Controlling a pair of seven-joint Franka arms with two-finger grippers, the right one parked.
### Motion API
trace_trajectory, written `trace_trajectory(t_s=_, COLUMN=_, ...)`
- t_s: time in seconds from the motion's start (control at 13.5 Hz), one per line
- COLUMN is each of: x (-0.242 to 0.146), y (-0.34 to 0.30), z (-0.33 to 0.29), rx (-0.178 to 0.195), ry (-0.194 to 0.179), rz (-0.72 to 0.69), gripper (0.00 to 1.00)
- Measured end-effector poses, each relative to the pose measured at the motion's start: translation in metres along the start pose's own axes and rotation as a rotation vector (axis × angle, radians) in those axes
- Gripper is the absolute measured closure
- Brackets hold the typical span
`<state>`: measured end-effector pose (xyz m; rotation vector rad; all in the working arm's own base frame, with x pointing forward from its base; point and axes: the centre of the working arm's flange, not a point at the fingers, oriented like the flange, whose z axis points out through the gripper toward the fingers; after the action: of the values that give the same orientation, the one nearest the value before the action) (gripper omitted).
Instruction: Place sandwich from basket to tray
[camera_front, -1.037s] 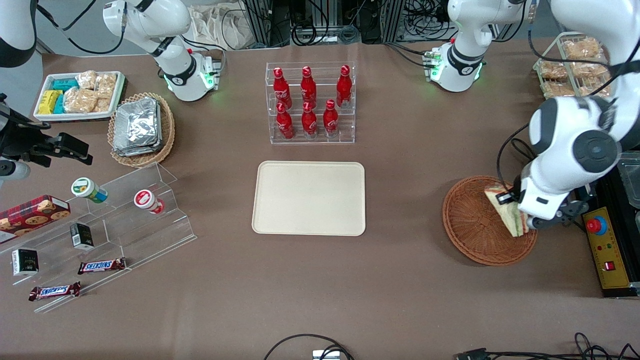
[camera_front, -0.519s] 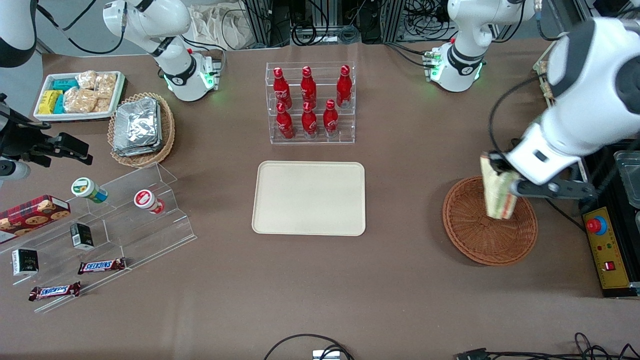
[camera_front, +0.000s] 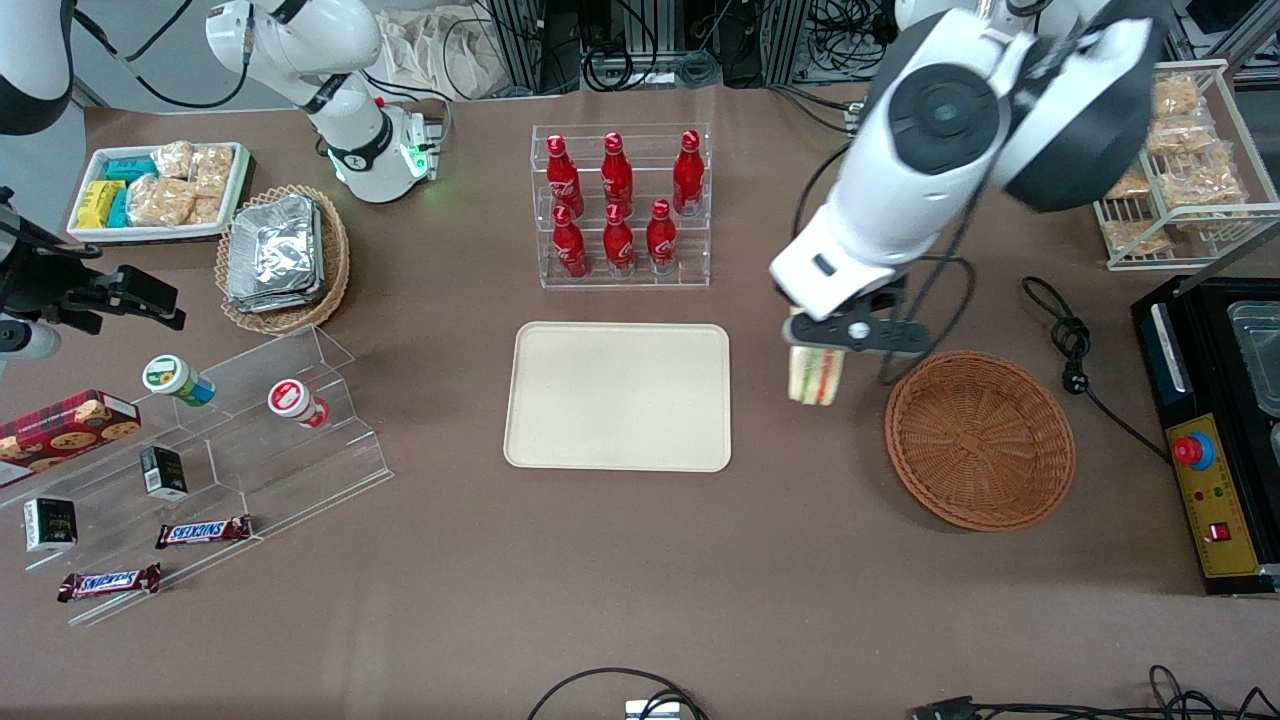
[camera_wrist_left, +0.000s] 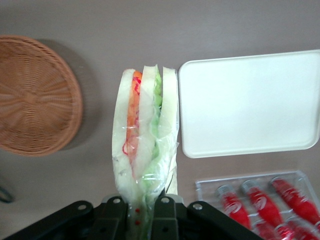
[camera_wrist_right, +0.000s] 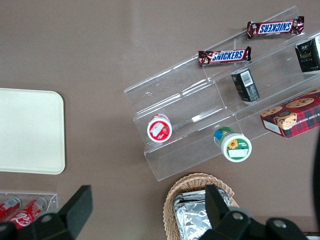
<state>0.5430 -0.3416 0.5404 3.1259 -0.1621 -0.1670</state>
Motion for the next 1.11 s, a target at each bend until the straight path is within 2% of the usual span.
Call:
trace_trajectory(t_s=0.15, x=0.01, y=0.024, z=0.031, rx=-0.017, ry=-0.011, rz=-0.012, gripper=0.82)
trace_trajectory(t_s=0.37, x=0.024, y=0.063, z=0.089, rx=0.028, ry=0.016, rz=-0.032, gripper=0.82)
trace_trajectory(t_s=0.59, x=0.03, y=0.105, z=0.151, rx=0.024, ry=0.04, rz=-0.027, gripper=0.82)
trace_trajectory(t_s=0.74, x=0.035, y=0.116, z=0.194, rx=0.049, ry=0.064, rz=-0.035, gripper=0.82)
trace_trajectory(t_s=1.04, x=0.032, y=0.127, z=0.25, rx=0.068, ry=0.057, rz=-0.024, gripper=0.82)
trace_trajectory(t_s=1.11, x=0.031, y=0.13, z=0.26, rx=0.089, ry=0.063, rz=-0.014, gripper=0.82)
